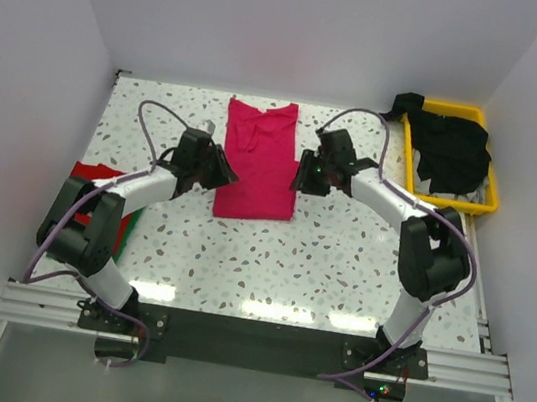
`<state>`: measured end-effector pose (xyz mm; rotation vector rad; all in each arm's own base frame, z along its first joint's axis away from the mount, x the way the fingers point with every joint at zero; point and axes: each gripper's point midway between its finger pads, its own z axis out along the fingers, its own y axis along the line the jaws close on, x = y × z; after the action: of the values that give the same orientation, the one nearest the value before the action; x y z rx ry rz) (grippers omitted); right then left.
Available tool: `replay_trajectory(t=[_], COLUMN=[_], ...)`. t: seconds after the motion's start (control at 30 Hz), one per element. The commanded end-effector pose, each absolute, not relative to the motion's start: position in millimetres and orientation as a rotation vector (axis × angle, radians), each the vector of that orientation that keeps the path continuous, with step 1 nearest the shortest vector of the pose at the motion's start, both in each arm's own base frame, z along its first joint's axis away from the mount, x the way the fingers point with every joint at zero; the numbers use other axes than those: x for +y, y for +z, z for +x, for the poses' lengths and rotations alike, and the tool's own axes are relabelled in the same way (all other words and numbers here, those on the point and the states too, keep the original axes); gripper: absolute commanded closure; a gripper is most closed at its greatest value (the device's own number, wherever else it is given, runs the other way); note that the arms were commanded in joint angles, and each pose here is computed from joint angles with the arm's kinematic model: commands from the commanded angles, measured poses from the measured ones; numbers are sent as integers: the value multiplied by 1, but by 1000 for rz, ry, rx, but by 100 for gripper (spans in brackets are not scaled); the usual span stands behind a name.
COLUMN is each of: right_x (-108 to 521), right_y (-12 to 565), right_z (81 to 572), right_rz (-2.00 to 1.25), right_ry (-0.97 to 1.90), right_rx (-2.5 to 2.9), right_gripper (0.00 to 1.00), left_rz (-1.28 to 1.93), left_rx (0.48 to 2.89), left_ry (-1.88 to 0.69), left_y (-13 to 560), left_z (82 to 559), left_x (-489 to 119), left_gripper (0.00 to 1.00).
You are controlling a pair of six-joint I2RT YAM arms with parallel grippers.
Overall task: Fold and stack the t-shirts
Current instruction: Fold the tshirt
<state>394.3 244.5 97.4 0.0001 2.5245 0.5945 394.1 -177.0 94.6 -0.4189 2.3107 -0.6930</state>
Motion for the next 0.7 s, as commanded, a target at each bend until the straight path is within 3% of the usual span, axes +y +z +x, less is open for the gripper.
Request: replay_trajectory(t=[0.0, 0.37, 0.67], right_x=[277, 342, 316], right_y=[114, 87, 45], right_z=[380, 355, 340], right_rz=[-73, -145, -97], right_ry=[667, 868, 762], right_rx=[2465, 2498, 2604], right_gripper=[59, 65, 69], left_rz=[-368, -348, -429], left_rx=[2270, 2285, 2414], left_ry=[-819, -915, -785], left_y=[96, 72, 28], left_z=[379, 364, 339], left_x=[-202, -223, -203], left_gripper=[69, 72, 76])
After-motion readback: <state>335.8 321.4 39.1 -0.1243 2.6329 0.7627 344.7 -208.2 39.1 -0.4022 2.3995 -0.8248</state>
